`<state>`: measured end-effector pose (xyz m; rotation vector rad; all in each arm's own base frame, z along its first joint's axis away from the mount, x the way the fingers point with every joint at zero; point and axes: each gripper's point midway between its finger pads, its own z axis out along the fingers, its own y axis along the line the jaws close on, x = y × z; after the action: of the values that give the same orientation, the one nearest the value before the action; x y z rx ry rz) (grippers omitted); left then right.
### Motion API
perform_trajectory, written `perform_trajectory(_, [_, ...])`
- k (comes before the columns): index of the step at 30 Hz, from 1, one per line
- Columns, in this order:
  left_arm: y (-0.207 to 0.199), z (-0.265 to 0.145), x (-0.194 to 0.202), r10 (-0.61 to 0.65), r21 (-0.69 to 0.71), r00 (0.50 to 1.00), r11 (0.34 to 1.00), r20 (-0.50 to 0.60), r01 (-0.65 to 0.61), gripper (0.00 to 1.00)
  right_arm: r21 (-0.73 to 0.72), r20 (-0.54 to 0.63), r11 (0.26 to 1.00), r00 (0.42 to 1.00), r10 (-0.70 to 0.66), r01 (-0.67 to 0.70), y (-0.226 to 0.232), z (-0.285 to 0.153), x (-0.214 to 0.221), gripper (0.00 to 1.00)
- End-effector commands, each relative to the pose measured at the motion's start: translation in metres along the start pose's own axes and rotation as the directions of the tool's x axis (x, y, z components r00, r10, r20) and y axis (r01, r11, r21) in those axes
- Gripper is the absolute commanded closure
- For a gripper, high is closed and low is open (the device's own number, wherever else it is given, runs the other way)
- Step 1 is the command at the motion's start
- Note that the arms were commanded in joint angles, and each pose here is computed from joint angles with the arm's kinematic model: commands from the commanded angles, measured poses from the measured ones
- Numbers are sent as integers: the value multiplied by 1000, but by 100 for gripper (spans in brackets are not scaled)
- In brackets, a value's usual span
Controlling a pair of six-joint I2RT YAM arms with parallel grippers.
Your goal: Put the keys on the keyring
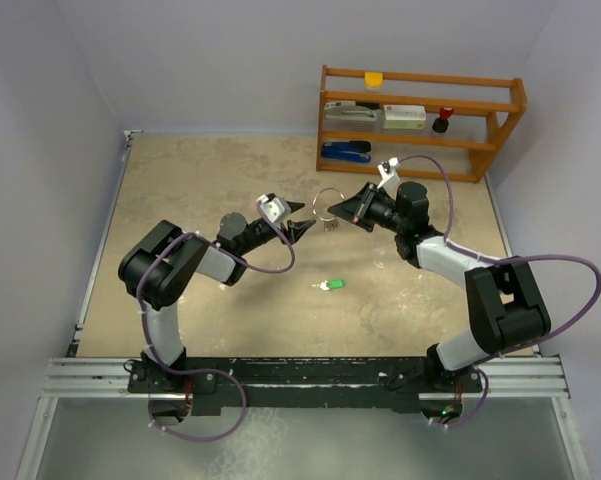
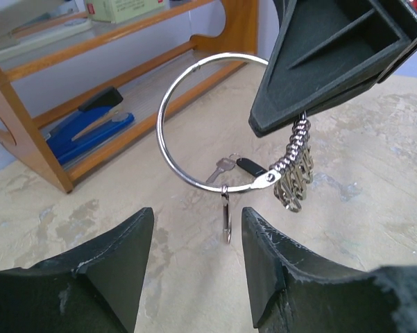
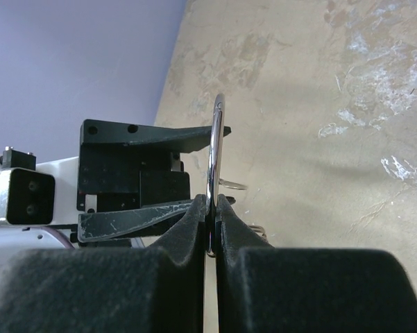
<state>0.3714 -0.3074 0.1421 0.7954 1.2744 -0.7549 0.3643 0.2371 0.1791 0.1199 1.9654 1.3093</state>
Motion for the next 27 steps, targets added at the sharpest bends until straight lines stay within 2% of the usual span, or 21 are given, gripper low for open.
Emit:
perform_trajectory(1, [-6, 15, -30, 50, 59, 992, 997, 114, -57, 49, -67, 55, 995, 996, -69, 73, 29, -3, -23, 100])
perform_trajectory(15, [-18, 28, -26, 21, 109, 992, 993, 121, -34, 56, -79, 55, 994, 996, -72, 76, 34, -6, -22, 100])
perform_trajectory(17, [-18, 29, -26, 19, 110, 992, 993, 123, -32, 63, -79, 55, 994, 996, -72, 76, 34, -6, -22, 100])
perform_trajectory(22, [-18, 33, -27, 9, 116, 992, 993, 123, -23, 98, -80, 57, 994, 996, -73, 78, 35, -7, -23, 100])
perform_trajectory(27, [-15, 29, -29, 27, 91, 994, 995, 108, -37, 100, -64, 45, 995, 997, -68, 70, 29, -7, -18, 100])
